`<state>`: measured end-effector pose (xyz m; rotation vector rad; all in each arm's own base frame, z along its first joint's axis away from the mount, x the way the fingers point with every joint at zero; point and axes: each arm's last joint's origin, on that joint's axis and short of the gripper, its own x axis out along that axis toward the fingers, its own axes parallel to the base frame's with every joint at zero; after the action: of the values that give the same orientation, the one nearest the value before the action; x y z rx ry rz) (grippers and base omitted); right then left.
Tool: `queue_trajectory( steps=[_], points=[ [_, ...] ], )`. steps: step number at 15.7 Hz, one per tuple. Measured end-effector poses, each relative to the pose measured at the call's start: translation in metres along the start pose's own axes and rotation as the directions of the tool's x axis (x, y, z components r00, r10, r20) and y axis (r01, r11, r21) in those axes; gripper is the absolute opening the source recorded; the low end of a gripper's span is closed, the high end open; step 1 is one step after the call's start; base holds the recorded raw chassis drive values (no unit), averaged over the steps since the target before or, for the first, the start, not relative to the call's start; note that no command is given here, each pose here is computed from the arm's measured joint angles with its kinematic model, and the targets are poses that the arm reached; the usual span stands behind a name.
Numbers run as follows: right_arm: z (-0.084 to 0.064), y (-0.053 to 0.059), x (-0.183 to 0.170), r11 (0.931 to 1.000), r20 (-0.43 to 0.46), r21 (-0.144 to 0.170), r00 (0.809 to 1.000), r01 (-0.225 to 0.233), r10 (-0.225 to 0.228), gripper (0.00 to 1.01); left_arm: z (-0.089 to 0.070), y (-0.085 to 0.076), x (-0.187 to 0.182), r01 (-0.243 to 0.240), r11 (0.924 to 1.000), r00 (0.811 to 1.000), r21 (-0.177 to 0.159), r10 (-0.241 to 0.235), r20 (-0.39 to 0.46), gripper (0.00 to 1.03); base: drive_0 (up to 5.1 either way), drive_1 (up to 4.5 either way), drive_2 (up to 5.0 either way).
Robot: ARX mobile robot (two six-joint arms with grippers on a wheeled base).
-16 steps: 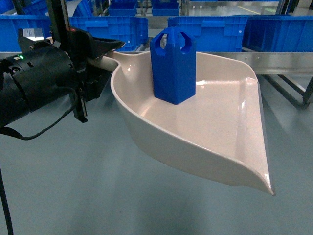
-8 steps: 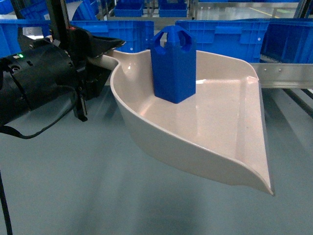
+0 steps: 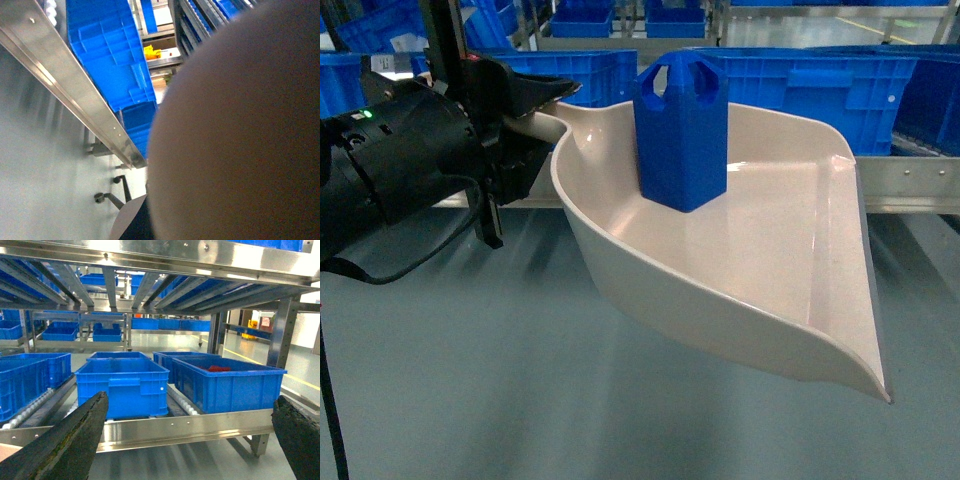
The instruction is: Place part in tray to right shelf
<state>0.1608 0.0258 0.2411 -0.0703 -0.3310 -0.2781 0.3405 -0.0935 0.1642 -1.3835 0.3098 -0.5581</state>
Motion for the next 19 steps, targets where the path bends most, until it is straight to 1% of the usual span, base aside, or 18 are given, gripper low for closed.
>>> queue_trajectory(
  steps=[4,16,18,19],
  points=[
    [-0.0001,0.0001,0.0000,1.0000,0.000,0.000,1.000,-0.002,0.002,0.98,0.0019,0.0004,-0.0006,-0.003,1.0000,1.000,0.001,0.003,0.009,0.13,-0.2,4.03,-4.3],
    [0.0000,0.0000,0.0000,1.0000,0.000,0.001,1.000,-0.001,0.001,0.98,0.0009,0.0004,-0.0003,-0.003,1.0000,1.000,-0.001,0.003,0.003,0.13,-0.1,4.21,-4.4],
    [0.0001,0.0000,0.0000,1.0000,0.001,0.001,1.000,-0.001,0.001,0.98,0.0010,-0.0005,-0.0002,0.005,1.0000,1.000,0.002,-0.005,0.003,0.13,-0.1,4.25,-4.4],
    [-0.0001,0.0001,0.0000,1.0000,-0.001,-0.001,1.000,-0.002,0.002,0.98,0.0009,0.0003,-0.0002,-0.002,1.0000,1.000,0.000,0.002,0.003,0.13,0.0,0.00,0.0]
  ],
)
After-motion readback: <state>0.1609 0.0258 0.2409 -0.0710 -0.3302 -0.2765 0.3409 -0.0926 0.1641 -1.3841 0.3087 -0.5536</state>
